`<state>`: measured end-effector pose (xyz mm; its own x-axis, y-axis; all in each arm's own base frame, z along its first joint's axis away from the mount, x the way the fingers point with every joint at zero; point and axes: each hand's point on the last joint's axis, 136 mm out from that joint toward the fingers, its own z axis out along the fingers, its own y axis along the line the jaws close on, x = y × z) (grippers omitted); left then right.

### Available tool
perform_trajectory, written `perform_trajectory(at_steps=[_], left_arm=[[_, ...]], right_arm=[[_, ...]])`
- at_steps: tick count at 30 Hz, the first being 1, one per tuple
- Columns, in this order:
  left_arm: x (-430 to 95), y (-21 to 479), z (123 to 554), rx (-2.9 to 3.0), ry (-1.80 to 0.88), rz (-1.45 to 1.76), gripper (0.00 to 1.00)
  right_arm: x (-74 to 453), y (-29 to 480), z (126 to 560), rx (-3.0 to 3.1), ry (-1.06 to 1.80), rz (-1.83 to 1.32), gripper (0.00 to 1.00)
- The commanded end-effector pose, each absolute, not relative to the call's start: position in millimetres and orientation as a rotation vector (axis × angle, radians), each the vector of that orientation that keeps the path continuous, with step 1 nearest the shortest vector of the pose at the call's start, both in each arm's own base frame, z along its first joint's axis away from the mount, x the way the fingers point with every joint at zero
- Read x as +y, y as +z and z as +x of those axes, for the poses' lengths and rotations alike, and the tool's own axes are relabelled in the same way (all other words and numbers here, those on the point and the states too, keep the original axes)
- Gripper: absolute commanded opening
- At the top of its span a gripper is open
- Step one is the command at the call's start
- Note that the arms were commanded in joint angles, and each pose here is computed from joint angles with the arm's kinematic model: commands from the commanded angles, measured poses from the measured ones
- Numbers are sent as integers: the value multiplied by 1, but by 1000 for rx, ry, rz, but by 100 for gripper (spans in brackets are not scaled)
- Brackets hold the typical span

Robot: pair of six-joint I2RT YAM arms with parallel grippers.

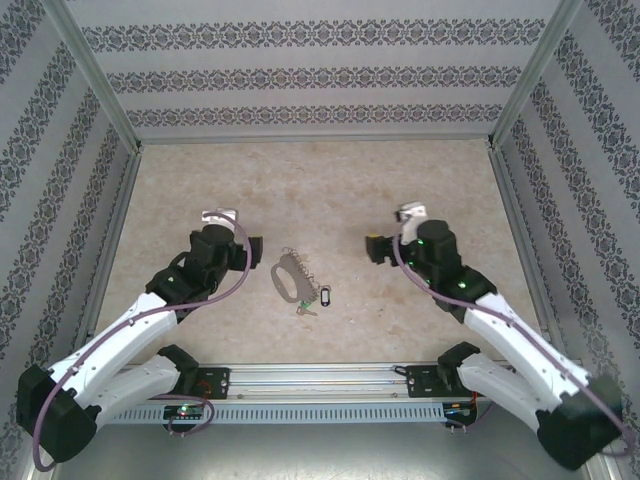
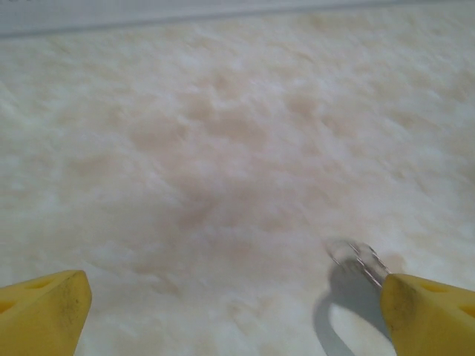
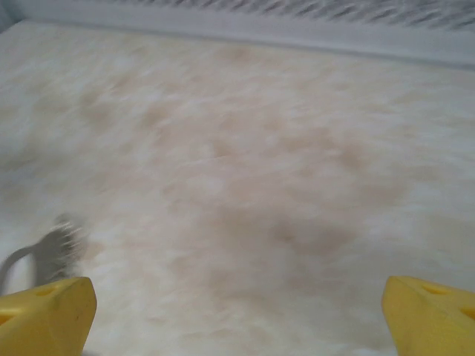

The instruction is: Put the keys on the keyring

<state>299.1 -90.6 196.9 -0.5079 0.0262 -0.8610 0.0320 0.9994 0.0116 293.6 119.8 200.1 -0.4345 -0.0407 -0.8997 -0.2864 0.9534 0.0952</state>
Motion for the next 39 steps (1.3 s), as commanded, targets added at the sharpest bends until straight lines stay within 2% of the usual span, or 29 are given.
perform_trajectory(at_steps=[1,5,11,16,21,24,35,39], left_arm=[[-55,214,317,1968,159,-48,100],[-26,214,325,1907,263,-98,100],[25,178,331,1963,397,-250,100],[45,160,338,1943,436,-308,100],[50,153,350,1863,360,-303,100],[45,150,359,1801,281,-294,100],[21,93,388,1870,198,-119,100],[25,89,393,1903,201,-141,100]], right_arm=[[70,214,306,1830,124,-77,98],[30,189,312,1786,47,35,98],[23,156,337,1813,-17,-20,98],[20,135,360,1844,-47,-50,98],[17,123,381,1850,-28,-52,98],[13,99,386,1892,-15,-35,98],[-4,105,398,1884,-28,66,98],[-4,106,397,1883,-28,60,98]])
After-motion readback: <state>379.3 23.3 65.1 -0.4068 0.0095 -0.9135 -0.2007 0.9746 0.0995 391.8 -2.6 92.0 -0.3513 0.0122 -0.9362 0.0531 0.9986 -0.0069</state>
